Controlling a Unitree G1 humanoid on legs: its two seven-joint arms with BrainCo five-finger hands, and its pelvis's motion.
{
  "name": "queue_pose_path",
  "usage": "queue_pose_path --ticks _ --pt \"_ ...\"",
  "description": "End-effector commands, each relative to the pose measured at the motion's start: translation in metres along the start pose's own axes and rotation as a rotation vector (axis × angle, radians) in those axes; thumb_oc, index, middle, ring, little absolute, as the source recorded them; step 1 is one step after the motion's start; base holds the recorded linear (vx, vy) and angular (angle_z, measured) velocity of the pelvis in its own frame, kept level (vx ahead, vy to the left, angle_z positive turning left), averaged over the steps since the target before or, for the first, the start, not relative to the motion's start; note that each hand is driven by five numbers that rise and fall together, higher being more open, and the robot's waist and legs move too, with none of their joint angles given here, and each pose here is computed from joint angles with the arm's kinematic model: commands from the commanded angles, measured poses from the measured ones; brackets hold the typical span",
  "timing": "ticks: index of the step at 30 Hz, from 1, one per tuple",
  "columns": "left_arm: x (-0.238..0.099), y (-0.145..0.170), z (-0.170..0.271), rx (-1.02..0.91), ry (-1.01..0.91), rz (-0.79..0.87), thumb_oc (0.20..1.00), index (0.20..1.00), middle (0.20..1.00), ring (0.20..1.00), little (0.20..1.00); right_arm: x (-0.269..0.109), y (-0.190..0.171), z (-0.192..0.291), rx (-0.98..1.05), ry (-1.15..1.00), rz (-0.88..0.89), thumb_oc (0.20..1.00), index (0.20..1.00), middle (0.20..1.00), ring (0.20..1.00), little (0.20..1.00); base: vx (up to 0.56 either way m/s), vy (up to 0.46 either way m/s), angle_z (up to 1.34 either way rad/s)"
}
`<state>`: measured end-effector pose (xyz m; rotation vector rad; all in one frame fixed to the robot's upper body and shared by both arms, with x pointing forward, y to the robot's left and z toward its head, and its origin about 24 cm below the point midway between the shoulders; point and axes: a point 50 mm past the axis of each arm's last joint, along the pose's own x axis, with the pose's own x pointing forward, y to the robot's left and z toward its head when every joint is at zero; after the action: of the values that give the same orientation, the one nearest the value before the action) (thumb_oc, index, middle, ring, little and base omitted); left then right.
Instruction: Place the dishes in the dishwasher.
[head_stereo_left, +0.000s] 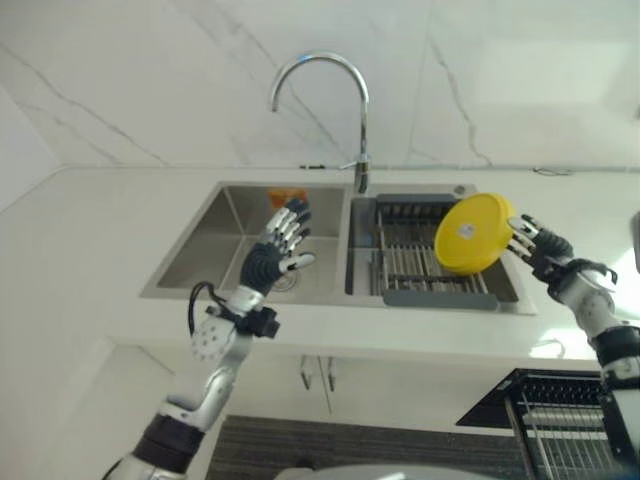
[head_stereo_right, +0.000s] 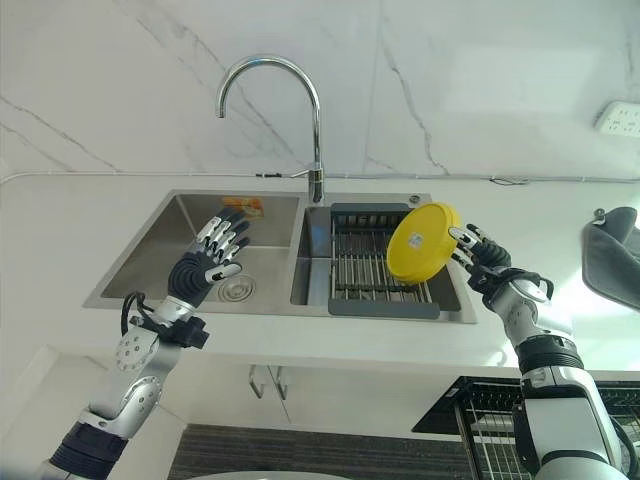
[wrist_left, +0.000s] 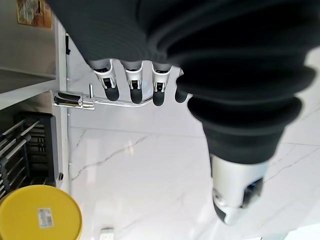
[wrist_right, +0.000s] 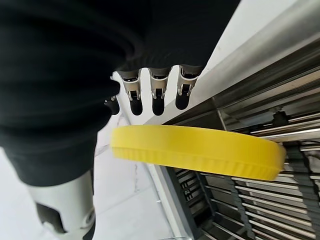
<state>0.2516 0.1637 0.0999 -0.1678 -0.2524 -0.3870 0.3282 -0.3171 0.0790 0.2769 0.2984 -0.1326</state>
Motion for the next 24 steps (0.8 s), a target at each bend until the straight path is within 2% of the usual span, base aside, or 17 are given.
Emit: queue_pose_path --ticks 1,24 --pt "0.0229 -0.0032 0.0300 0.017 -0.146 -0.056 1.000 1.000 1.000 1.000 1.000 0.0059 0.0179 0.0619 -0.017 -0.153 0.064 1.000 1.000 1.000 1.000 1.000 -0.02 0.009 0.05" --pt "0.0258 -0.0029 0.0306 0.016 -0.142 -0.044 1.000 1.000 1.000 1.000 1.000 0.0106 0.0230 0.0613 -0.058 -0.108 0.074 1.000 1.000 1.000 1.000 1.000 0.00 0.000 0.00"
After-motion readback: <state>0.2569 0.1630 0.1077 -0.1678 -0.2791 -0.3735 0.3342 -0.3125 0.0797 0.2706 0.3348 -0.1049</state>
